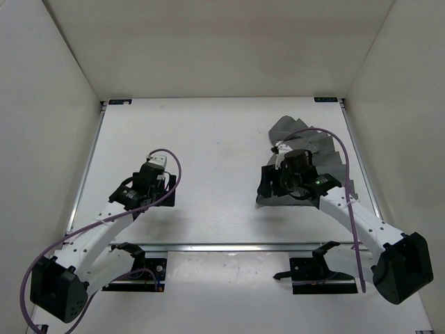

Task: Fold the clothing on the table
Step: Move the skirt to the center of the board

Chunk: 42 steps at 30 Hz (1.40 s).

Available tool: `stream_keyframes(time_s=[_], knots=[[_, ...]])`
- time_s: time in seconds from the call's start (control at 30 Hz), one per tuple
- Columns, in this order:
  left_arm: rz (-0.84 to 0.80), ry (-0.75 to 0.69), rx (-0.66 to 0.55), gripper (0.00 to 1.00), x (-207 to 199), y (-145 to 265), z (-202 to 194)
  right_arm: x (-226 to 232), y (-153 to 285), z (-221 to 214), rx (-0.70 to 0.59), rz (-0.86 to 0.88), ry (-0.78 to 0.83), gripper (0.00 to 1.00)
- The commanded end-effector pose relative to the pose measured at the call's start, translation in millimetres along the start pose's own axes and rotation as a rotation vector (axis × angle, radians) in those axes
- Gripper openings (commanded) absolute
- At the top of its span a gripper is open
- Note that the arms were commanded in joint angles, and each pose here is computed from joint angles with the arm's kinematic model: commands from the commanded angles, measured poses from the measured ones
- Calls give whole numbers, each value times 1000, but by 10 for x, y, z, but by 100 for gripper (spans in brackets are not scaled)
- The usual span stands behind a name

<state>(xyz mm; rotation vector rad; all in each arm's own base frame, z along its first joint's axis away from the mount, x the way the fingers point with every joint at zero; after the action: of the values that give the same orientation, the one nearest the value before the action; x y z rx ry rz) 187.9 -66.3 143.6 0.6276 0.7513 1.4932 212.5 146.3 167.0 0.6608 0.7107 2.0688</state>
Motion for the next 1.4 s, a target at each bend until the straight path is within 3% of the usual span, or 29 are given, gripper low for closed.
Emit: stream_keyframes(time_s=[0.0,0.3,0.6,1.03,1.37], knots=[[-22,-10,-25,98,-62,35,73,39,0,-183,33,-78,13,61],[-20,-11,-15,99,-55,21,65,187,-268,-514,88,-162,76,64],[-27,0,-40,99,-39,65,74,140,-600,-649,75,-294,91,60],[-35,14,-65,99,-34,89,113,131,-925,-614,41,-383,141,56],[-40,21,-73,99,-27,102,125,135,-853,-522,-15,-452,160,57]])
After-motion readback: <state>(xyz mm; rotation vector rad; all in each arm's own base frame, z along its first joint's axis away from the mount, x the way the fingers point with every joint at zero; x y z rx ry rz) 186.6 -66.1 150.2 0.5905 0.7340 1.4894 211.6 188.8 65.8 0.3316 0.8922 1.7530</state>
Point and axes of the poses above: each gripper's point midway between its finger pads, its own y axis back along the fingers, its own x axis along the line the jaws close on, z = x × y, the point moved 6 cm from there along y, back along the fingers, and after that the axes turned 10 degrees about y, right-handed, at the moved point
